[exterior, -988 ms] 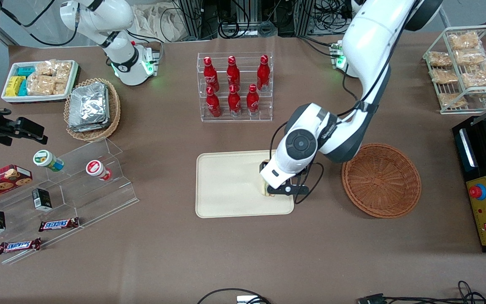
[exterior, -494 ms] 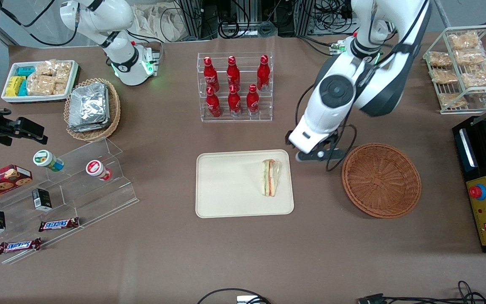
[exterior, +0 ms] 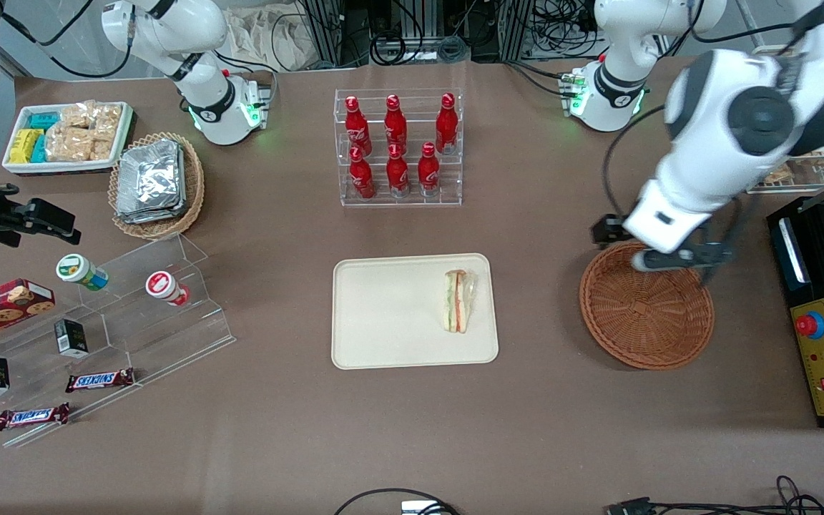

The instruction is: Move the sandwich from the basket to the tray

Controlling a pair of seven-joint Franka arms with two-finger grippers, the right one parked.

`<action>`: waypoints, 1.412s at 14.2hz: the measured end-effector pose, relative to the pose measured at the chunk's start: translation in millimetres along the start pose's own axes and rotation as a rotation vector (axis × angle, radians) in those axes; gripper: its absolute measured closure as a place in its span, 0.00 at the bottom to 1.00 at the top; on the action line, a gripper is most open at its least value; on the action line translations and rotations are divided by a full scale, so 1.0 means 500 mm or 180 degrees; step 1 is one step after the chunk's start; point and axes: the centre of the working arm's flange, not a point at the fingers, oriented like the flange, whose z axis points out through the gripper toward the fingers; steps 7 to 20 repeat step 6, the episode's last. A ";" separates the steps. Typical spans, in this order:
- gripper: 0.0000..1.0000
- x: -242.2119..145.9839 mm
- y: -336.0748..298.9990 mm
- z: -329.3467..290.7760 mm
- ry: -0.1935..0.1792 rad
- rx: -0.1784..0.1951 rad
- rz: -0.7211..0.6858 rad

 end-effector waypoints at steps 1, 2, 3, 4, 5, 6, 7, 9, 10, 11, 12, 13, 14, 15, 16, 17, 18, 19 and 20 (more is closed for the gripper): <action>0.00 0.012 -0.052 -0.020 -0.0034 -0.0003 -0.0049; 0.00 0.021 -0.096 -0.041 -0.0036 -0.0012 -0.0123; 0.00 0.029 -0.133 -0.060 -0.0006 -0.0026 -0.0197; 0.00 0.036 -0.165 -0.079 0.0040 -0.0041 -0.0257; 0.00 0.041 -0.192 -0.093 0.0062 -0.0050 -0.0309; 0.00 0.045 -0.214 -0.103 0.0054 -0.0057 -0.0353; 0.00 0.045 -0.214 -0.103 0.0054 -0.0057 -0.0353; 0.00 0.045 -0.214 -0.103 0.0054 -0.0057 -0.0353; 0.00 0.045 -0.214 -0.103 0.0054 -0.0057 -0.0353; 0.00 0.045 -0.214 -0.103 0.0054 -0.0057 -0.0353; 0.00 0.045 -0.214 -0.103 0.0054 -0.0057 -0.0353; 0.00 0.045 -0.214 -0.103 0.0054 -0.0057 -0.0353; 0.00 0.045 -0.214 -0.103 0.0054 -0.0057 -0.0353; 0.00 0.045 -0.214 -0.103 0.0054 -0.0057 -0.0353; 0.00 0.045 -0.214 -0.103 0.0054 -0.0057 -0.0353; 0.00 0.045 -0.214 -0.103 0.0054 -0.0057 -0.0353; 0.00 0.045 -0.214 -0.103 0.0054 -0.0057 -0.0353; 0.00 0.045 -0.214 -0.103 0.0054 -0.0057 -0.0353; 0.00 0.045 -0.214 -0.103 0.0054 -0.0057 -0.0353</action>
